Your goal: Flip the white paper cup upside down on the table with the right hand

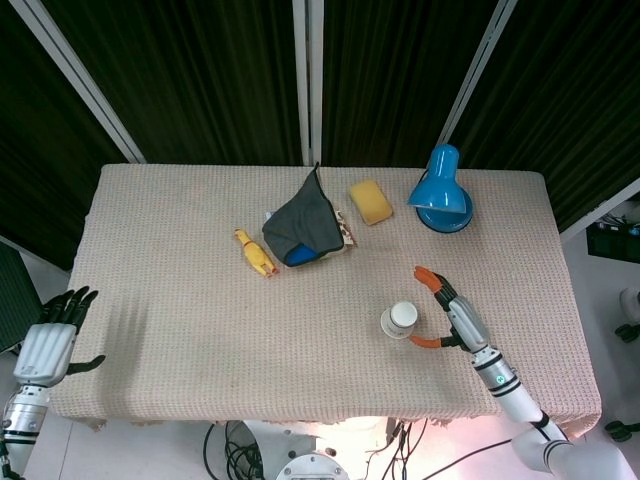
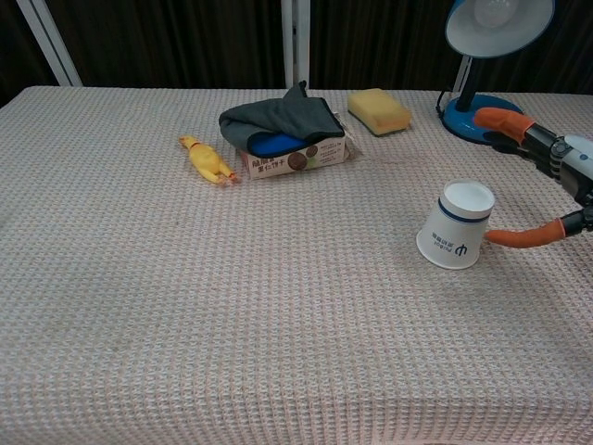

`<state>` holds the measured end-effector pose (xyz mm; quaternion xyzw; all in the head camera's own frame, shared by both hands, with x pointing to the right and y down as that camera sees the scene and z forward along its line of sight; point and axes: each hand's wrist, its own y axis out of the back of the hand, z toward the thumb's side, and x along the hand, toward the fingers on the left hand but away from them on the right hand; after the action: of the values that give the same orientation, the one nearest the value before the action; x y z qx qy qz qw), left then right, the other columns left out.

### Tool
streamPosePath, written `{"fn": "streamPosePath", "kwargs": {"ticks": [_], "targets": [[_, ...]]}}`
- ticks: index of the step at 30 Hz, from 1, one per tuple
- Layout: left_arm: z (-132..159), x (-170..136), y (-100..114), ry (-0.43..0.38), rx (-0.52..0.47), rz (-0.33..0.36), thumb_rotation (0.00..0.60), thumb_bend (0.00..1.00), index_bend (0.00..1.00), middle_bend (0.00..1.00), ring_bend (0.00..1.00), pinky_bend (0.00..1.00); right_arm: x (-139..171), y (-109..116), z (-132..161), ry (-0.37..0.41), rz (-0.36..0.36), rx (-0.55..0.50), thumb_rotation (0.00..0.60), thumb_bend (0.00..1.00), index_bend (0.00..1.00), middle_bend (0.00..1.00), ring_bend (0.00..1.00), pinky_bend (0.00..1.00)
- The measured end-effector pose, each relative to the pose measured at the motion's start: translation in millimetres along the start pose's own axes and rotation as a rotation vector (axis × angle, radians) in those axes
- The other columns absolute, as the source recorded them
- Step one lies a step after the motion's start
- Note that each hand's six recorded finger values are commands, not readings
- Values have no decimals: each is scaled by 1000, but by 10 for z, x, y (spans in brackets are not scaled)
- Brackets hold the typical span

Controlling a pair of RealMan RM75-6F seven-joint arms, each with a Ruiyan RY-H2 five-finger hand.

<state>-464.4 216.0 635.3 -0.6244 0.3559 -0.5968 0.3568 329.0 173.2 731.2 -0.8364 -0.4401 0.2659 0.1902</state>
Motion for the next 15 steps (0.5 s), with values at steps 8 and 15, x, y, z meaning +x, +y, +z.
{"fn": "streamPosePath", "kwargs": {"ticks": [8, 15], "targets": [[23, 13, 61, -1, 4, 11, 600, 81, 39, 7, 0, 95, 418, 456, -49, -140, -70, 440, 600, 0, 0, 0, 0, 0], [-1, 0, 74, 8, 3, 17, 600, 81, 39, 7, 0, 95, 922, 953, 99, -379, -132, 673, 600, 0, 0, 0, 0, 0]]}}
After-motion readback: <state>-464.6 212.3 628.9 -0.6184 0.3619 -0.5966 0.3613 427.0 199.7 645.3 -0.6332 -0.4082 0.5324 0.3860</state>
